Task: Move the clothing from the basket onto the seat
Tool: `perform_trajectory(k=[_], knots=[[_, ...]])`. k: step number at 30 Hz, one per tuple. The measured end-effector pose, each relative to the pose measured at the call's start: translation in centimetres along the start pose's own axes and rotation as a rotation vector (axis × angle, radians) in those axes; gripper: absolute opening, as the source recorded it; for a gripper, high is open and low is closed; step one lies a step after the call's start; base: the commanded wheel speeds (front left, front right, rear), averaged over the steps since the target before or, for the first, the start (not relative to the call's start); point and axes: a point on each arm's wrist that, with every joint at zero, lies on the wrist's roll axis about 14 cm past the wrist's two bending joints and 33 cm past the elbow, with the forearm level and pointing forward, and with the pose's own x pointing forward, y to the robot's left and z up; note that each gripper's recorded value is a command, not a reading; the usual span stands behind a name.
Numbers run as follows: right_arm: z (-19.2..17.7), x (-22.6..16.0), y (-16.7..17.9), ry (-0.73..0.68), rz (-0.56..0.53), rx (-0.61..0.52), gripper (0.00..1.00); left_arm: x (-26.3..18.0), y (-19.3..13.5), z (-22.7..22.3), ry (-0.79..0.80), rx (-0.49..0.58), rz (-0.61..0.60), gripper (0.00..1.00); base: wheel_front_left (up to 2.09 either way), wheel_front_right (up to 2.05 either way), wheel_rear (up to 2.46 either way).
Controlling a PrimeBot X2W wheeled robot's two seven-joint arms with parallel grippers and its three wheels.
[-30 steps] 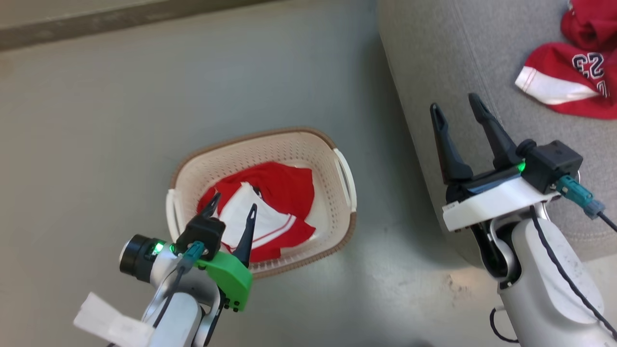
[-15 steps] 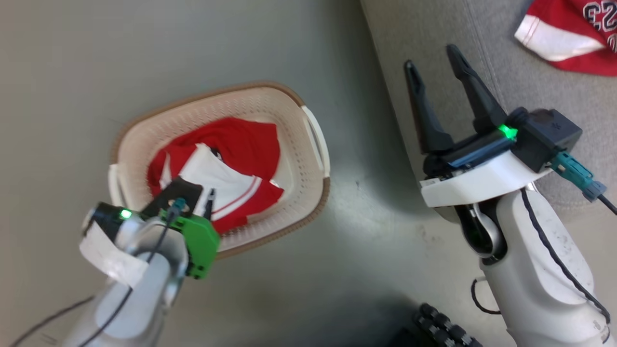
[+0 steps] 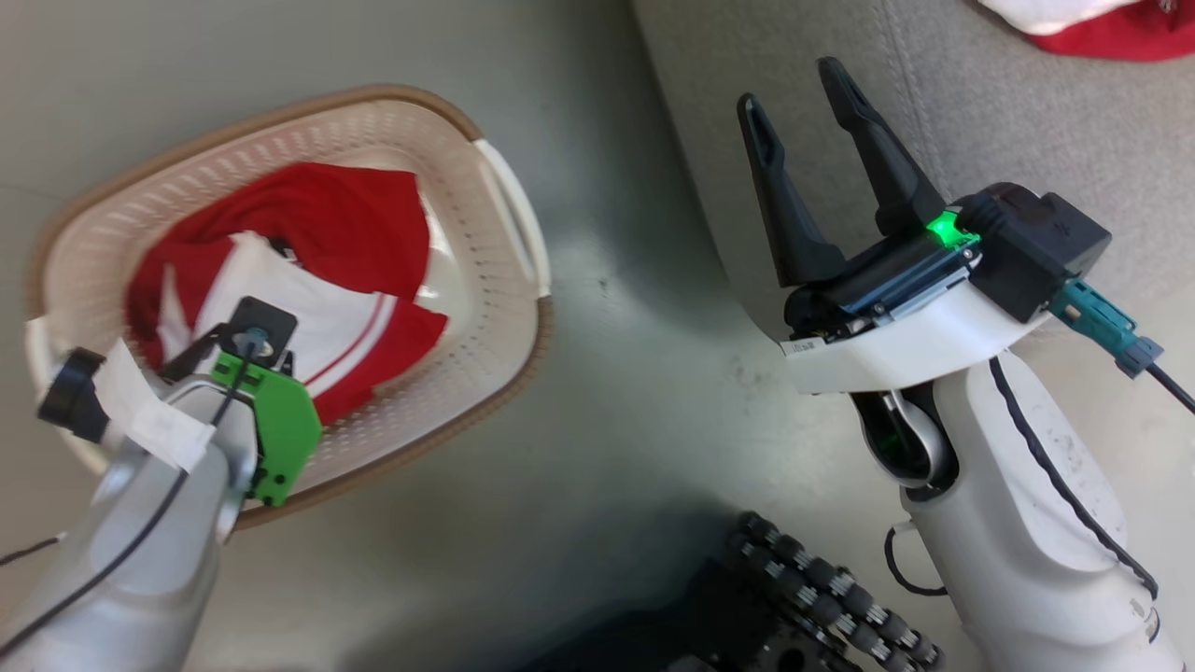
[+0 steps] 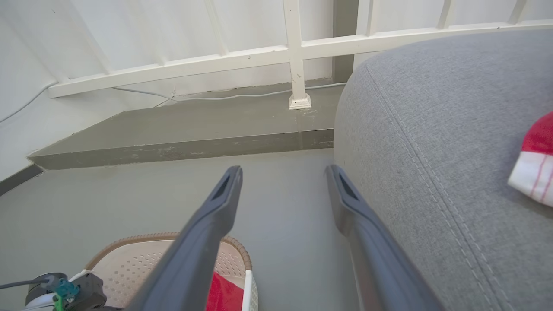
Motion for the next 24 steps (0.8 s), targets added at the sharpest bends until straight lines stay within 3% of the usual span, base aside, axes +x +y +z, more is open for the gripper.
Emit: perform_trajectory(k=[14, 22, 23, 24], knots=[[-3.2, -1.0, -2.8, 0.099, -0.09, -0.007, 1.0, 4.6, -1.4, -3.5, 0.153, 0.038, -0.088, 1.0, 0.0, 0.0, 0.0], [-2.9, -0.5, -2.9, 0.083, -0.102, 0.022, 1.0, 4.9, -0.9, -5.2, 0.24, 0.092, -0.09, 1.0, 0.0, 0.0, 0.0], [-2.7, -0.4, -2.8, 0.076, -0.1, 0.021, 1.0, 4.9, -1.0, -5.3, 0.25, 0.097, -0.092, 0.42, 0.0, 0.0, 0.0], [-2.6, -0.3, -2.8, 0.073, -0.098, 0.022, 1.0, 4.9, -1.0, -5.3, 0.252, 0.1, -0.094, 0.0, 0.0, 0.0, 0.0]])
